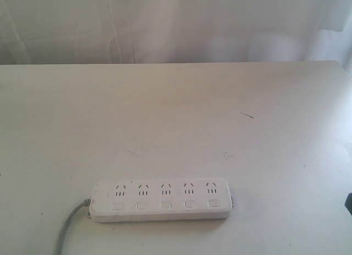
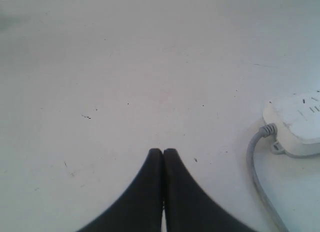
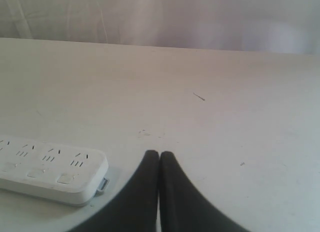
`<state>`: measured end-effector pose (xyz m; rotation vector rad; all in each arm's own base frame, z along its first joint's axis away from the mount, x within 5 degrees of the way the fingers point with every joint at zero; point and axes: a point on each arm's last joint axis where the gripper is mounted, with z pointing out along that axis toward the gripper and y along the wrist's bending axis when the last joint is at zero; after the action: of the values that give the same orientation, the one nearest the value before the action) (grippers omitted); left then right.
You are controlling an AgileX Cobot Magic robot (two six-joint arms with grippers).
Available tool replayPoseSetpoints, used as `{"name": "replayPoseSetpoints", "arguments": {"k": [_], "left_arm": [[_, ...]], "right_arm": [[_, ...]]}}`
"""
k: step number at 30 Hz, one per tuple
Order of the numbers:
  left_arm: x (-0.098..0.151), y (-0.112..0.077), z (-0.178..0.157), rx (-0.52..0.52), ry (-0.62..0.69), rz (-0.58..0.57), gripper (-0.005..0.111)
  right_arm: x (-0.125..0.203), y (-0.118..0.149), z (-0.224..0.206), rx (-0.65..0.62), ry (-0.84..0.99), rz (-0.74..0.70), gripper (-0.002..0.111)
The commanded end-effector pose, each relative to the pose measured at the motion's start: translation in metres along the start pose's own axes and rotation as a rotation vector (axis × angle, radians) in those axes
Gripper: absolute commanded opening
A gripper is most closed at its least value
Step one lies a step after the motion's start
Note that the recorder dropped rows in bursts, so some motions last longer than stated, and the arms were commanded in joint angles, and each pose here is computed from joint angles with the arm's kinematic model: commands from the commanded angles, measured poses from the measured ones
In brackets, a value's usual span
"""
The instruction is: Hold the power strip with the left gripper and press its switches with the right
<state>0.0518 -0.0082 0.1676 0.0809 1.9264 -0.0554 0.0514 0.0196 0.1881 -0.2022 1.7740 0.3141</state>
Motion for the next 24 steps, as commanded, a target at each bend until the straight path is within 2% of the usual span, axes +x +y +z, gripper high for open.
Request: {"name": "replayPoseSetpoints", "arguments": {"k": [1, 7, 14, 24], "left_arm": [[0.0004, -0.0001, 0.0, -0.001, -0.005, -0.004, 0.0], [0.0005, 0.0006, 0.0, -0.008, -0.004, 0.013, 0.0], [0.0018, 0.0071, -0.0003, -0.079, 0.017, 0.173, 0.0], [0.0018, 0.0071, -0.0003, -0.079, 0.017, 0.173, 0.0]], "right_arm": [[0.0002, -0.0006, 0.0, 0.009, -0.012, 0.005, 0.0], [0.0002, -0.0006, 0.0, 0.009, -0.012, 0.005, 0.0], [0.0002, -0.0006, 0.0, 0.009, -0.012, 0.005, 0.0], [0.0002, -0.001, 0.0, 0.016, -0.013, 0.006, 0.0]]}}
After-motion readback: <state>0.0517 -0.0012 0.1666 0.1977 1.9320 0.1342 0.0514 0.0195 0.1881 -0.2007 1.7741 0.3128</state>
